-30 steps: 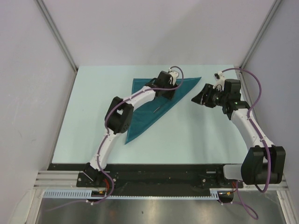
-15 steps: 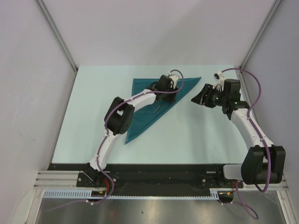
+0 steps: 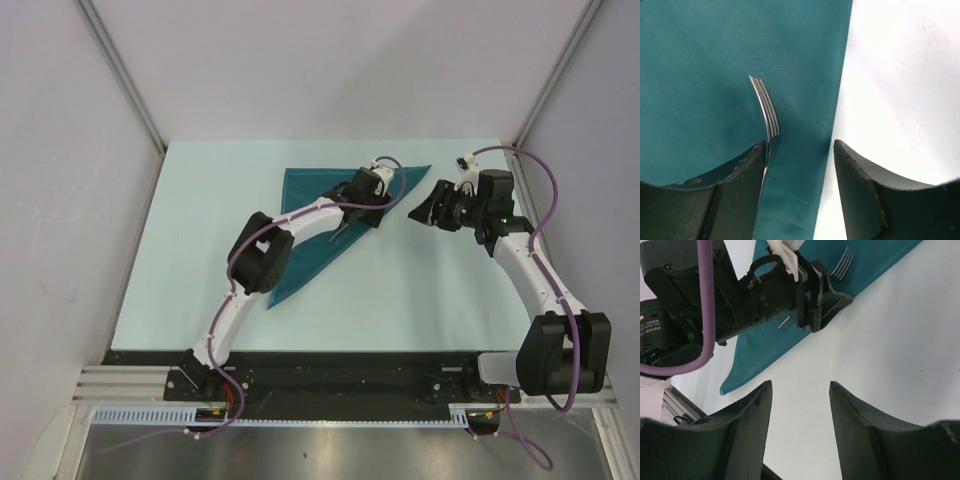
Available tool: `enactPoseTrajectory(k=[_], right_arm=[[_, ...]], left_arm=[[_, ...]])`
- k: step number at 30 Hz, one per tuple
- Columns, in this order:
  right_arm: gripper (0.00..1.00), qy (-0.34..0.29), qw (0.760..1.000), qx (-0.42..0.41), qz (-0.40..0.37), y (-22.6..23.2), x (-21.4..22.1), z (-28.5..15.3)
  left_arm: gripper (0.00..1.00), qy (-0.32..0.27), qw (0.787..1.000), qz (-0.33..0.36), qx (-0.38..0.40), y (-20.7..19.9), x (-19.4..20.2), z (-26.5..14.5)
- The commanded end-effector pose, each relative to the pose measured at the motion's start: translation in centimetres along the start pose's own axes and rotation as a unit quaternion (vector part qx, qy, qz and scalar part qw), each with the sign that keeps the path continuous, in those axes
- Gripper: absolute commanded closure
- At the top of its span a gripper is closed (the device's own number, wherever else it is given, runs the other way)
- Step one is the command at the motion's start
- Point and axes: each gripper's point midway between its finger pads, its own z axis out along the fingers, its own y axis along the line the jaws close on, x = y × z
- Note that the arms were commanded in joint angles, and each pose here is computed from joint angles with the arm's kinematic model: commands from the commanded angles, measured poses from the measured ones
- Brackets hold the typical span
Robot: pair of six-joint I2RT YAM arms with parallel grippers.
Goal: Fold the napkin, place the utensils inside, and roll it up
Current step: Place the utensil onto the napkin
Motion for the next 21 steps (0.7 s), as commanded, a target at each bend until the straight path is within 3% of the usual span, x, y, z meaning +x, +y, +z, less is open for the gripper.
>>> enactPoseTrajectory(k=[1,12,21], right_arm=[[0.45,0.006,1.0,-0.005,-0.011,0.4,0.2,0.0],[0.45,0.014,1.0,-0.005,-0.011,0.4,0.7,0.3],[0.46,0.021,1.0,-0.002,-0.013,0.5,1.3,0.3]], left_arm=[[0.39,-0.051,0.998,0.005,-0.03,-0.6,-4.2,-3.0],[0.4,-0.061,0.997,0.004,-0.047,-1.9,-4.4,-3.6],[0.53,-0.073,0.993,0.034,-0.09,-0.3,-4.9,-3.2]])
